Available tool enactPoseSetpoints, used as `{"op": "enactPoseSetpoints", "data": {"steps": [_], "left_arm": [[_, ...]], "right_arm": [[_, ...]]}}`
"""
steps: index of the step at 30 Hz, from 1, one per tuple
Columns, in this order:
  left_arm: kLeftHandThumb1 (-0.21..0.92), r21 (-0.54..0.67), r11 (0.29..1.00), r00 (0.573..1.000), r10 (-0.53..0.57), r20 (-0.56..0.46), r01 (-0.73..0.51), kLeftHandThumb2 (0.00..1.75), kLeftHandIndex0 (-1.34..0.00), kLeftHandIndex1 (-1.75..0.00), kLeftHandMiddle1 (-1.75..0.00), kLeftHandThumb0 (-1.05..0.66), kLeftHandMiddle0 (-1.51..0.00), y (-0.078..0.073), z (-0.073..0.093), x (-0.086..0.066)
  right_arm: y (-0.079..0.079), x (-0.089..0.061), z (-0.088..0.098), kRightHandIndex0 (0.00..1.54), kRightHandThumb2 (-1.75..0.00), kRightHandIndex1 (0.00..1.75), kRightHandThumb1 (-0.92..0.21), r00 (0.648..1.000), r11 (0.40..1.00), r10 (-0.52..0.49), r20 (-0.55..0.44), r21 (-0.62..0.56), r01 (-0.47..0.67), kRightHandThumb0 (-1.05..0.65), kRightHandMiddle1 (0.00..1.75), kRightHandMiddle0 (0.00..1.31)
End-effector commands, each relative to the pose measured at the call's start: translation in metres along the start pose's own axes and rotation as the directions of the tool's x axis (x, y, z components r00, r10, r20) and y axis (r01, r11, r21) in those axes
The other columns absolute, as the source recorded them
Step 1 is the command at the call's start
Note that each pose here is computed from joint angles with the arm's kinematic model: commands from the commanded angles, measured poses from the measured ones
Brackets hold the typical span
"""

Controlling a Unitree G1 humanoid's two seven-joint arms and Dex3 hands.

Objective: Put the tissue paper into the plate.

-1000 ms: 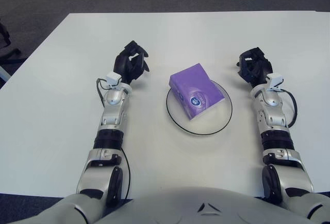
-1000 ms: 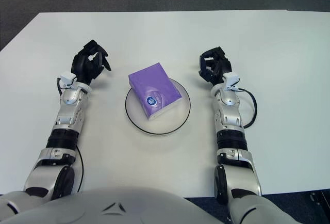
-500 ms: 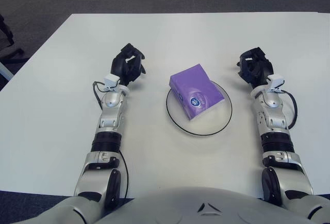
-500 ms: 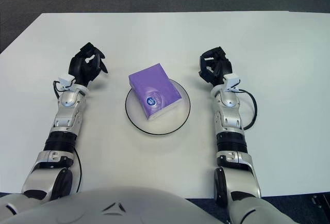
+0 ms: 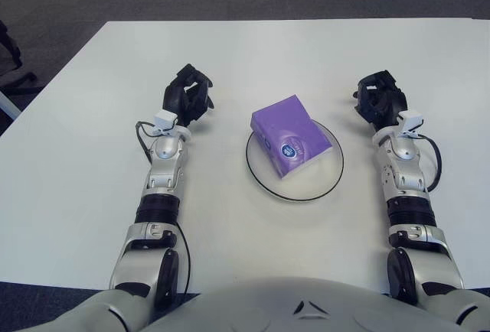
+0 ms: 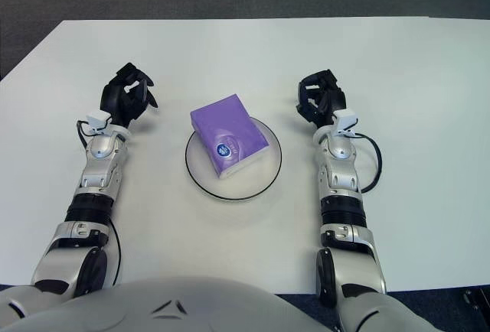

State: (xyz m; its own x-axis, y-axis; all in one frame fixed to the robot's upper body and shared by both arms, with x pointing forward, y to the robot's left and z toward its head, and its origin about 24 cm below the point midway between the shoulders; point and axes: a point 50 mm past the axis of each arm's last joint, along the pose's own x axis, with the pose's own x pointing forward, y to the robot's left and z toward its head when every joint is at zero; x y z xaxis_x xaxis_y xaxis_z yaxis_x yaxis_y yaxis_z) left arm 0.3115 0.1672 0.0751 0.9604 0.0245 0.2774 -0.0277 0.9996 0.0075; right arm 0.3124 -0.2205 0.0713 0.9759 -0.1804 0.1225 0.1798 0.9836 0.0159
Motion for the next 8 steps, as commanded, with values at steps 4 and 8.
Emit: {"op": "enactPoseSetpoints", "data": {"steps": [4,8], "left_arm": [[0.92,0.002,0.998,0.970,0.068,-0.234,-0.069,0.46,-0.71,-1.75,-1.75,-0.33,-0.96,0.0103,-0.0540,-0.0468],[0.92,0.005,0.997,0.968,0.075,-0.238,-0.076,0.45,-0.74,-1.75,-1.75,-0.33,-0.96,0.0117,-0.0554,-0.0464]], "right_arm": [[-0.0034,-0.0286,-0.0446,0.75,-0.67,1.75,-0.80,0.982,0.999,-0.043,-0.185,0.008,0.045,-0.37,1.75,0.28],[-0.0026,-0.0280,-0.0459,0.74,-0.66,1.75,-0.81,0.979,0.999,-0.045,-0.198,-0.005,0.045,-0.36,1.75,0.27]]}}
